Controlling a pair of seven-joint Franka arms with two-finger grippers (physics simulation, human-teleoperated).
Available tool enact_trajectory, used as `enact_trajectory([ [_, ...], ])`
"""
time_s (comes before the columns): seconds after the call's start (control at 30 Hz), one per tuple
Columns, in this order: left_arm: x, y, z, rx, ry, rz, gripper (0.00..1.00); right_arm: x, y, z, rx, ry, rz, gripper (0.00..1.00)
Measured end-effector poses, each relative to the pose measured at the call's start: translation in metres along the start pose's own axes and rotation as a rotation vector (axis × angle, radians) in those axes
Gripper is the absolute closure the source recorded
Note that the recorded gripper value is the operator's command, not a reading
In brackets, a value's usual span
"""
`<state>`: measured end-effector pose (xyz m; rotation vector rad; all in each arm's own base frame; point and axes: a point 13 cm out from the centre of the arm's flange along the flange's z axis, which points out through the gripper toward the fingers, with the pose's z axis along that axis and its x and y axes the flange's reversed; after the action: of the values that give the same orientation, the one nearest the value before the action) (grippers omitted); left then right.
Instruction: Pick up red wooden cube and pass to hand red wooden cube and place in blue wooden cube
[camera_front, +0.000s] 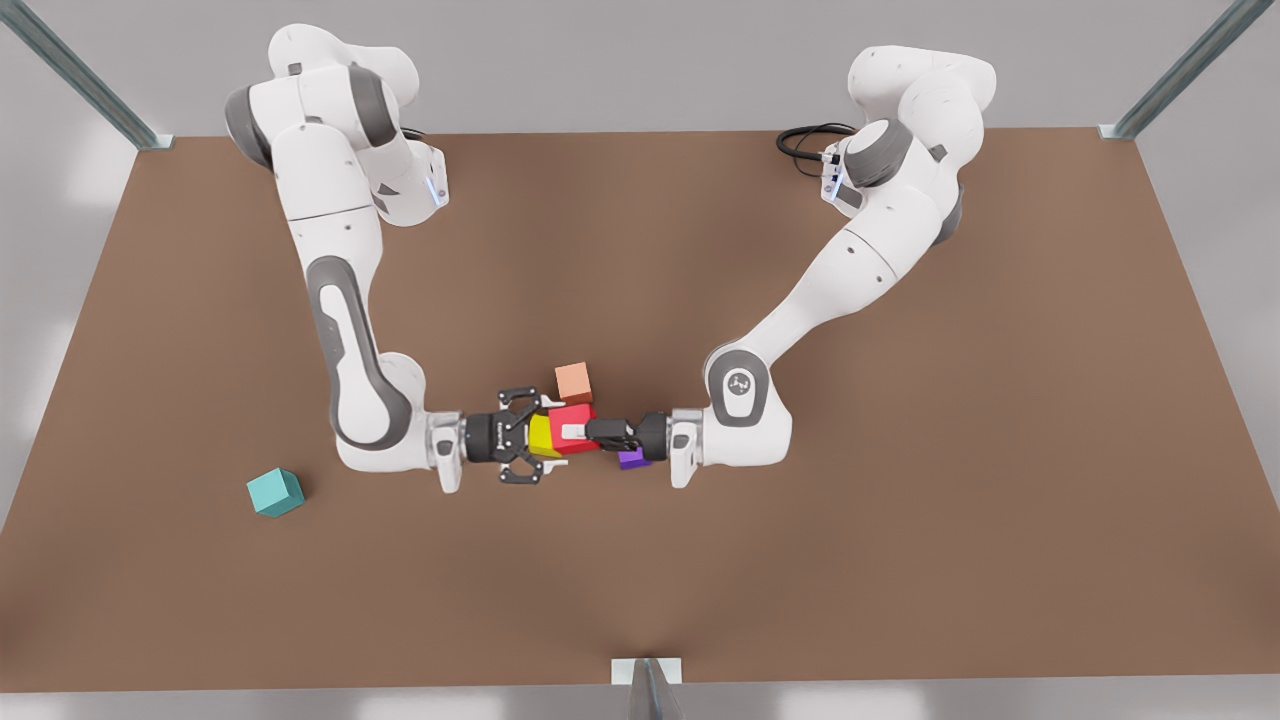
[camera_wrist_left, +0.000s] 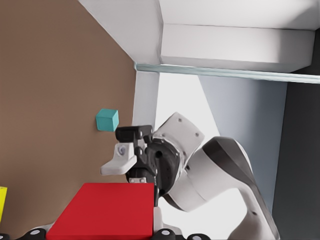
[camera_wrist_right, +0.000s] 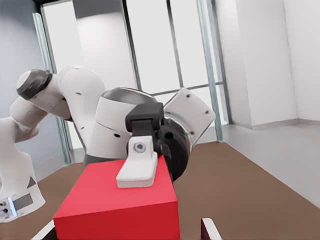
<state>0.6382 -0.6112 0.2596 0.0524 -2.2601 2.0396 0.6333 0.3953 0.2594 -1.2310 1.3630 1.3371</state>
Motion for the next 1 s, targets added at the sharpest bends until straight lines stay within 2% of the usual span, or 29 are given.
enact_trajectory([
  [0.6, 0.0, -0.001, 0.001, 0.005, -0.002, 0.002, 0.47, -0.002, 0.001, 0.025, -0.015, -0.008, -0.053, 0.01],
  [0.63, 0.0, -0.001, 0.001, 0.005, -0.002, 0.002, 0.47, 0.0, 0.001, 0.025, -0.014, -0.007, -0.051, 0.08],
  [0.7, 0.0, -0.001, 0.001, 0.005, -0.002, 0.003, 0.47, 0.002, 0.0, 0.025, -0.013, -0.006, -0.051, 0.29],
  [0.73, 0.0, 0.0, 0.0, 0.005, -0.003, 0.003, 0.47, 0.002, 0.001, 0.025, -0.014, -0.006, -0.052, 0.35],
  [0.9, 0.0, -0.001, 0.0, 0.007, -0.004, 0.003, 0.45, -0.001, 0.0, 0.026, -0.015, -0.005, -0.063, 0.35],
  [0.97, 0.0, -0.002, 0.001, 0.009, -0.004, 0.004, 0.23, -0.001, -0.001, 0.026, -0.013, -0.005, -0.064, 0.35],
  [1.0, 0.0, -0.002, 0.001, 0.012, -0.003, 0.004, 0.06, -0.002, -0.001, 0.025, -0.012, -0.005, -0.065, 0.35],
])
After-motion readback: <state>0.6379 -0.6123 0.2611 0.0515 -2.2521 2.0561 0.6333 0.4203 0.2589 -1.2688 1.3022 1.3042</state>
